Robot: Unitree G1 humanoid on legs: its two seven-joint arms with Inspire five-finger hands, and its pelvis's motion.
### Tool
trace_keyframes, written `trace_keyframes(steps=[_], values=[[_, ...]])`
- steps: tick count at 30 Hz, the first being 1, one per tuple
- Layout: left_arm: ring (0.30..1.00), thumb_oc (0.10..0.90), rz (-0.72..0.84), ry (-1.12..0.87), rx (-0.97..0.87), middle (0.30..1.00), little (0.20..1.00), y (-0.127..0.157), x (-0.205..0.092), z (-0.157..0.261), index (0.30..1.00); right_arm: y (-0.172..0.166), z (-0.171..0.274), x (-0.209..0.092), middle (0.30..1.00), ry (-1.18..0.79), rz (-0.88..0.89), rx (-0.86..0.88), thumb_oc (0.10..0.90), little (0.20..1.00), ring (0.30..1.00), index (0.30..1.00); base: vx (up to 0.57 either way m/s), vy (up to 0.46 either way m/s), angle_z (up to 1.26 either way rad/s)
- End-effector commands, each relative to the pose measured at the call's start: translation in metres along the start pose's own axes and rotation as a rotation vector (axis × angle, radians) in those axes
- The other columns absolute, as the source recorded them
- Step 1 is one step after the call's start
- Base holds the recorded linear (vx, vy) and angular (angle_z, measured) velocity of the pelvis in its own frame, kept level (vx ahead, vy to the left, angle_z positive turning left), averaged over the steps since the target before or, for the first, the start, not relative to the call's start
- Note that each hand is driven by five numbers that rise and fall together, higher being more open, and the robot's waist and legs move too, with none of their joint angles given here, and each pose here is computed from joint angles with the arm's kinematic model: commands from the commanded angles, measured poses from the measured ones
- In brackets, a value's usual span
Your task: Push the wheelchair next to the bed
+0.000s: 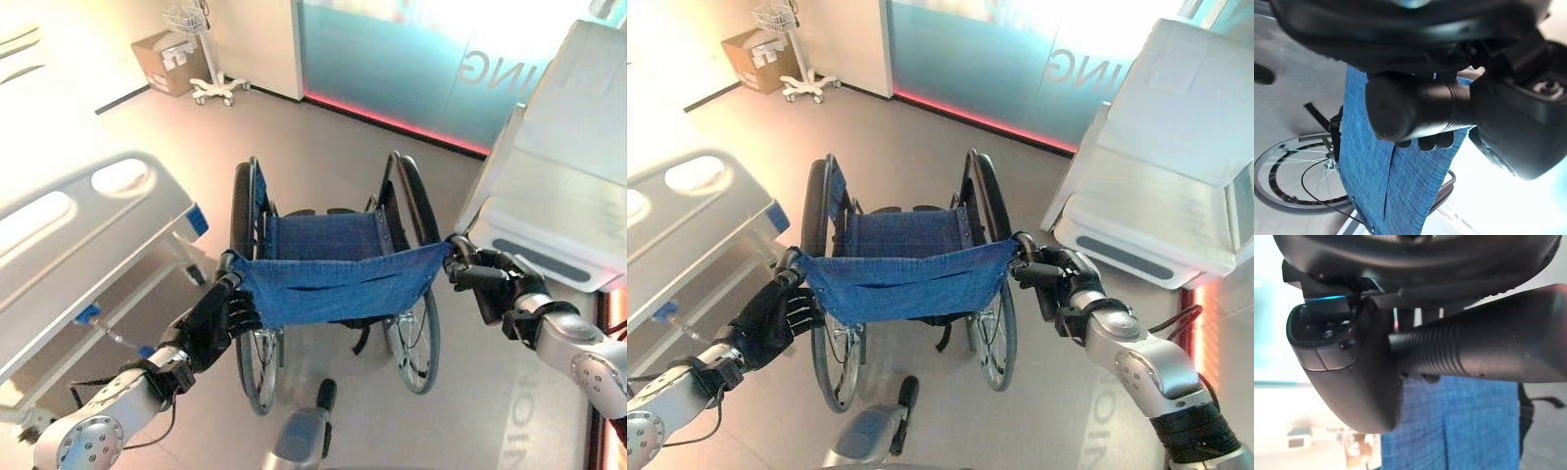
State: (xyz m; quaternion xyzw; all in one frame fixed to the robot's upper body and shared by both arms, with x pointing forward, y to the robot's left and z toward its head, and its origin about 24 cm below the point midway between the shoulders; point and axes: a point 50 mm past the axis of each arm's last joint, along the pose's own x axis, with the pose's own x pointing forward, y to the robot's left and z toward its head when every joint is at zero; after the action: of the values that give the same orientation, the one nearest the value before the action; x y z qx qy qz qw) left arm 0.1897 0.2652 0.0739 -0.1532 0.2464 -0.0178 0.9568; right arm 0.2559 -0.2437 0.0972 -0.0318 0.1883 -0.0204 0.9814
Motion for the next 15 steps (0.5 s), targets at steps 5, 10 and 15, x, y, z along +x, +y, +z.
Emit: trace_keyframes(steps=[5, 10, 15], values=[[0.300, 0.400, -0.207, -0.460, 0.141, 0.300, 0.300, -0.037, 0.000, 0.109, 0.300, 0.050, 0.048, -0.010, 0.300, -0.268, 0.304, 0.057, 0.400, 0.300, 0.300, 0.300, 0.18, 0.017, 0.11], [0.300, 0.400, -0.247, -0.520, 0.110, 0.300, 0.300, -0.053, 0.006, 0.122, 0.300, 0.044, 0.064, -0.011, 0.300, -0.327, 0.293, 0.021, 0.400, 0.300, 0.300, 0.300, 0.14, -0.048, 0.54], [0.300, 0.400, -0.215, -0.532, 0.129, 0.300, 0.300, -0.052, 0.006, 0.124, 0.300, 0.039, 0.077, -0.018, 0.300, -0.372, 0.286, 0.018, 0.400, 0.300, 0.300, 0.300, 0.36, -0.198, 0.02]])
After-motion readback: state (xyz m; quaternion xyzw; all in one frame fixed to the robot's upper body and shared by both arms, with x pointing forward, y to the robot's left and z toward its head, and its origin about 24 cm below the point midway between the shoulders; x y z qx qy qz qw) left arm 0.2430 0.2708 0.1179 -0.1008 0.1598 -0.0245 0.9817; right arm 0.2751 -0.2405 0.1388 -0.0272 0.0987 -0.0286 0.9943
